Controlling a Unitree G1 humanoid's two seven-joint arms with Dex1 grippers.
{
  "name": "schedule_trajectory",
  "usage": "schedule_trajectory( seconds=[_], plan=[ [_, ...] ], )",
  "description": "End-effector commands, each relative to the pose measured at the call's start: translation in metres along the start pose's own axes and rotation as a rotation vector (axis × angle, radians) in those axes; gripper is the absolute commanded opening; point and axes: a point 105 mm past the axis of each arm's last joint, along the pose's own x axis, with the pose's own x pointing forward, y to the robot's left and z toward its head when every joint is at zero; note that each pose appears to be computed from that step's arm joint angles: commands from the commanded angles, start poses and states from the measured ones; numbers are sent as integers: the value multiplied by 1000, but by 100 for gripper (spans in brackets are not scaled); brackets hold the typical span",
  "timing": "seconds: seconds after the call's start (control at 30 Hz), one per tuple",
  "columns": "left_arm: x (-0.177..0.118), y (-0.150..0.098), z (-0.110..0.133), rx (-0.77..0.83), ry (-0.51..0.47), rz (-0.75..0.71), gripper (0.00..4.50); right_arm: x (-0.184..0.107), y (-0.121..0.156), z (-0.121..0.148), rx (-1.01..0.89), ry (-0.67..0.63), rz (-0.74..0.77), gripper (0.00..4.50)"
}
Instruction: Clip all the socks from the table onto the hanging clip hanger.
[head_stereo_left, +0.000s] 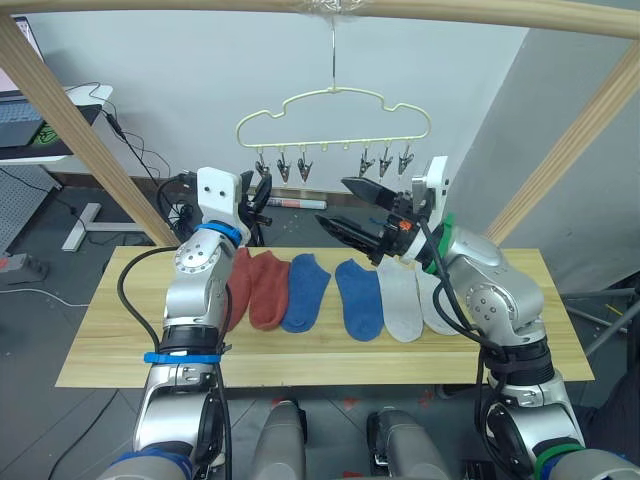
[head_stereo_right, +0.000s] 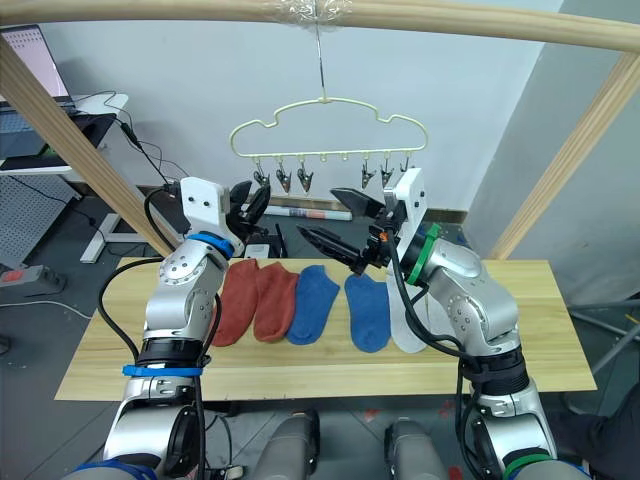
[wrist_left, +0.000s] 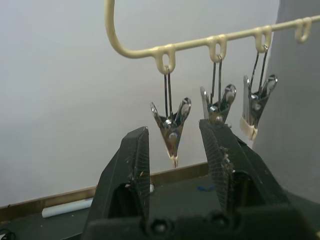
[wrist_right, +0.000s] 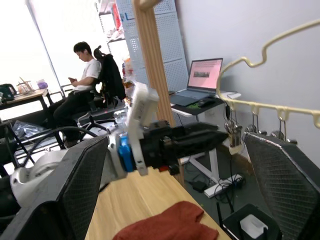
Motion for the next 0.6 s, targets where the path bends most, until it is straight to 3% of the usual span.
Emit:
schedule_trajectory(
  seconds=[0.03,0.6],
  plan=[
    [7,1,16,25,-63,7,175,3,8,20,-32,-53,27,450],
    [14,12,23,64,-101,56,175,5,13,30,-10,-66,51,450]
  ],
)
